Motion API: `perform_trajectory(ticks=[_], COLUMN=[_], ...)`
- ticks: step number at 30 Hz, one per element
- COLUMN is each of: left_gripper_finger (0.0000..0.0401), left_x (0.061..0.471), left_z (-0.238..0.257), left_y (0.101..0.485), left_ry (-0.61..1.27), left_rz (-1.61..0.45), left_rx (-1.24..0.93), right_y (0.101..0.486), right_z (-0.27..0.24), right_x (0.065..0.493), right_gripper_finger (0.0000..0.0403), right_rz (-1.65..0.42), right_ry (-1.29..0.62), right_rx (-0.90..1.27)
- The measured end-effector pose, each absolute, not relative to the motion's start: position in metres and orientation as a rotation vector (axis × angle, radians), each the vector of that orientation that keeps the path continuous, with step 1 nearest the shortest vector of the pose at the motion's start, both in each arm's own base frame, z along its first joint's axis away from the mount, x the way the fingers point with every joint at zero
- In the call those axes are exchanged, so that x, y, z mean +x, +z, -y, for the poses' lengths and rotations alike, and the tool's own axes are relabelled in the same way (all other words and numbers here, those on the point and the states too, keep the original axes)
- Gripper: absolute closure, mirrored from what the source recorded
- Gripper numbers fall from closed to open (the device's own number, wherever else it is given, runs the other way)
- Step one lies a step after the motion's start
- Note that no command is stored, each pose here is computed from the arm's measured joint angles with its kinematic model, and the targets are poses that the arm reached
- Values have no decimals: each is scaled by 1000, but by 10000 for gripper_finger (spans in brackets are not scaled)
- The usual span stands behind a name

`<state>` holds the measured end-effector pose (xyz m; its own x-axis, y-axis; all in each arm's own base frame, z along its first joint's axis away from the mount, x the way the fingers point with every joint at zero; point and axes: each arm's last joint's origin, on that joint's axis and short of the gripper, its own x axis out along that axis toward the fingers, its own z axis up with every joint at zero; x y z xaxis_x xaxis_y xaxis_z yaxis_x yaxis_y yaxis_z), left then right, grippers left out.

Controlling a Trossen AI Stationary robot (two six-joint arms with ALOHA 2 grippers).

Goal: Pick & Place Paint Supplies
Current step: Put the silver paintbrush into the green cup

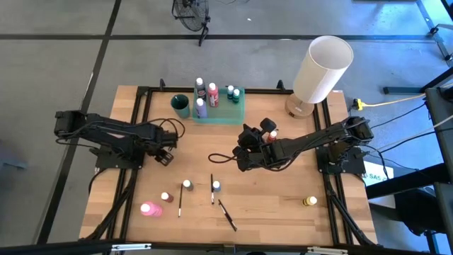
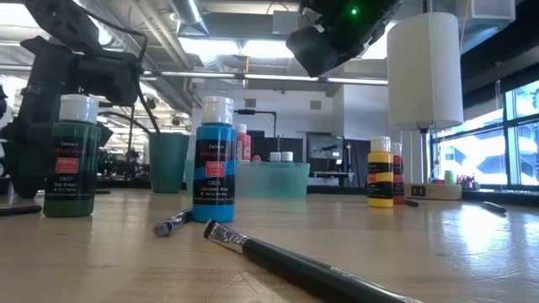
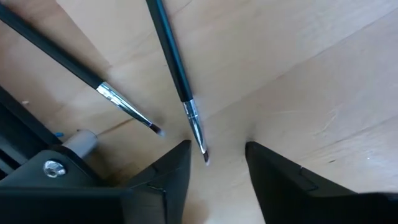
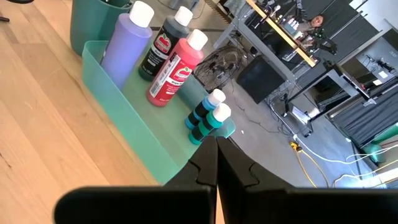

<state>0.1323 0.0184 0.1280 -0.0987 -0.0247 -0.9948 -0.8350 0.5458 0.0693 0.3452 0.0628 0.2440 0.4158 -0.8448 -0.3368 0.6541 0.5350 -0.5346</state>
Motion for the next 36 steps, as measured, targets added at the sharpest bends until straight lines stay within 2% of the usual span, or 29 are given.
perform_trajectory(ticks=[13,24,30,36], left_gripper_finger=[392,398,399,399], left_x=[133,134,140,140], left_z=[-20,-19,-13,-5], left_y=[128,130,147,169], left_ry=[803,750,787,804], left_rz=[-1521,-1534,-1496,-1557], left_rx=[-764,-674,-577,-550], right_y=[244,244,244,244], right_z=[-63,-63,-63,-62], right_x=[345,345,345,345], right_gripper_finger=[402,402,402,402], right_rz=[-627,-627,-629,-631], right_ry=[-963,-963,-963,-964], right_rx=[-351,-351,-353,-356])
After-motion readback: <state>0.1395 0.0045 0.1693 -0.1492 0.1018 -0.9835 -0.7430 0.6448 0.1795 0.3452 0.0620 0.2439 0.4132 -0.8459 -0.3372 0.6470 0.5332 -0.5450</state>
